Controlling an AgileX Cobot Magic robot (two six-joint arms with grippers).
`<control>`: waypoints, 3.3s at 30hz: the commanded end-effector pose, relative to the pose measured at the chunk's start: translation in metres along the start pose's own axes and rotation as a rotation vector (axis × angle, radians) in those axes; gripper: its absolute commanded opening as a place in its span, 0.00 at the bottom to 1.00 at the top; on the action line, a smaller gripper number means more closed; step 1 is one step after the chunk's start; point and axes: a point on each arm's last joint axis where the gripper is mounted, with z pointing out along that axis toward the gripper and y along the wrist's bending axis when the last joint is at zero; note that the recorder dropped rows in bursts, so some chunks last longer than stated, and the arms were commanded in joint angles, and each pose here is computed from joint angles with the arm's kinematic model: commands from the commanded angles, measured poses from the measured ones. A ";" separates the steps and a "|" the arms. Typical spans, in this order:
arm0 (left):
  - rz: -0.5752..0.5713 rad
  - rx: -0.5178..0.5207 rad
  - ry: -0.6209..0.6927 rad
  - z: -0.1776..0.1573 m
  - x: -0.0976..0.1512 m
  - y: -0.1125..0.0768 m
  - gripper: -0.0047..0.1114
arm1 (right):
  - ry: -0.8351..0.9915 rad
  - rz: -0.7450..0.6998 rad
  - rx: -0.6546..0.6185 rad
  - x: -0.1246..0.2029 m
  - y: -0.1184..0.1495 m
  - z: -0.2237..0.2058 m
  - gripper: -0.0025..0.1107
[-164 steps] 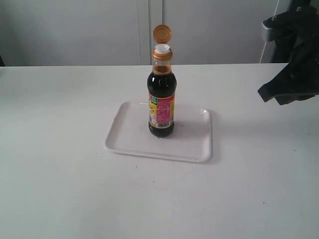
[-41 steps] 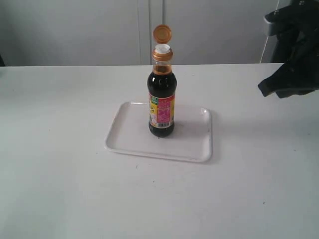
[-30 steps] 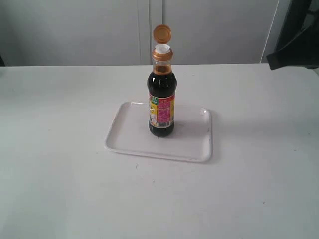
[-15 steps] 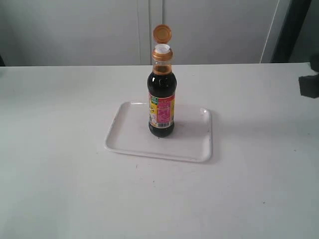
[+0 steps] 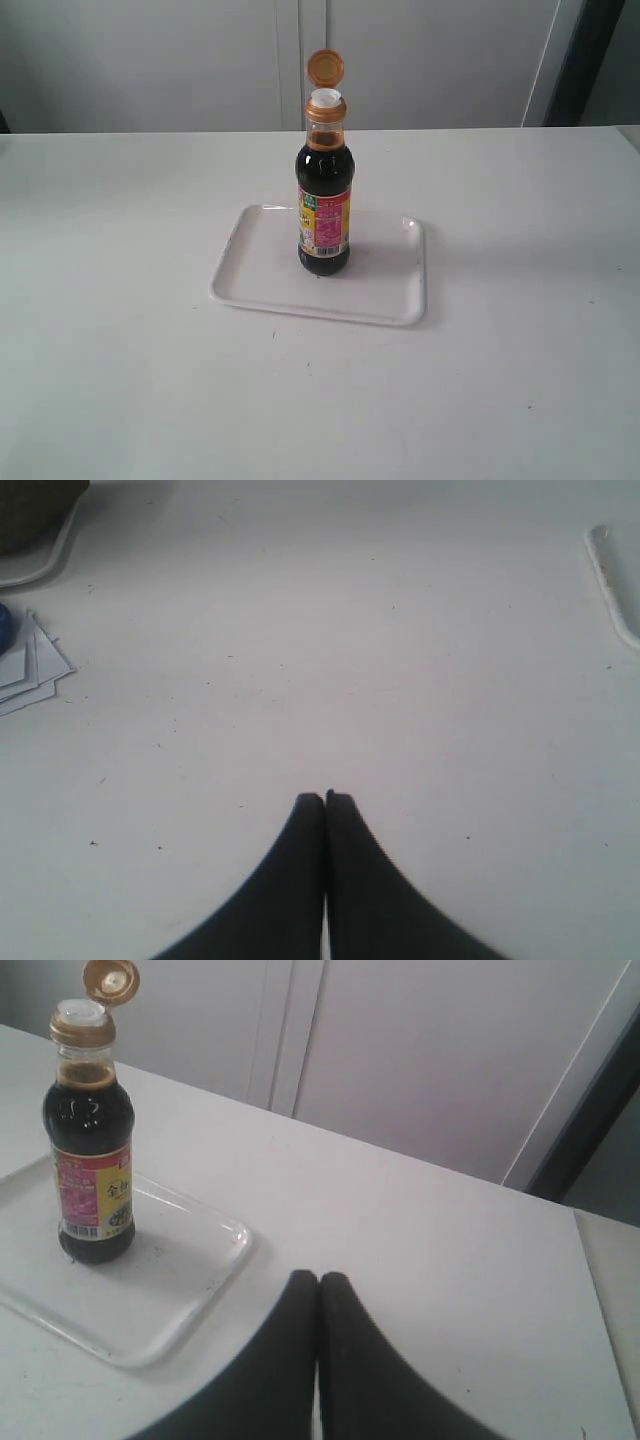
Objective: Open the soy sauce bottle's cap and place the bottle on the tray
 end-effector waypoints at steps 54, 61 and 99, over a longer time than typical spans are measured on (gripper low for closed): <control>-0.002 -0.003 0.001 0.000 0.001 0.000 0.04 | -0.015 0.137 0.080 0.146 0.020 -0.010 0.02; -0.002 -0.003 0.001 0.000 0.001 0.000 0.04 | -0.010 0.131 0.079 0.146 0.020 -0.010 0.02; -0.002 -0.003 0.001 0.000 0.001 0.000 0.04 | -0.010 0.137 0.077 0.146 0.021 -0.010 0.02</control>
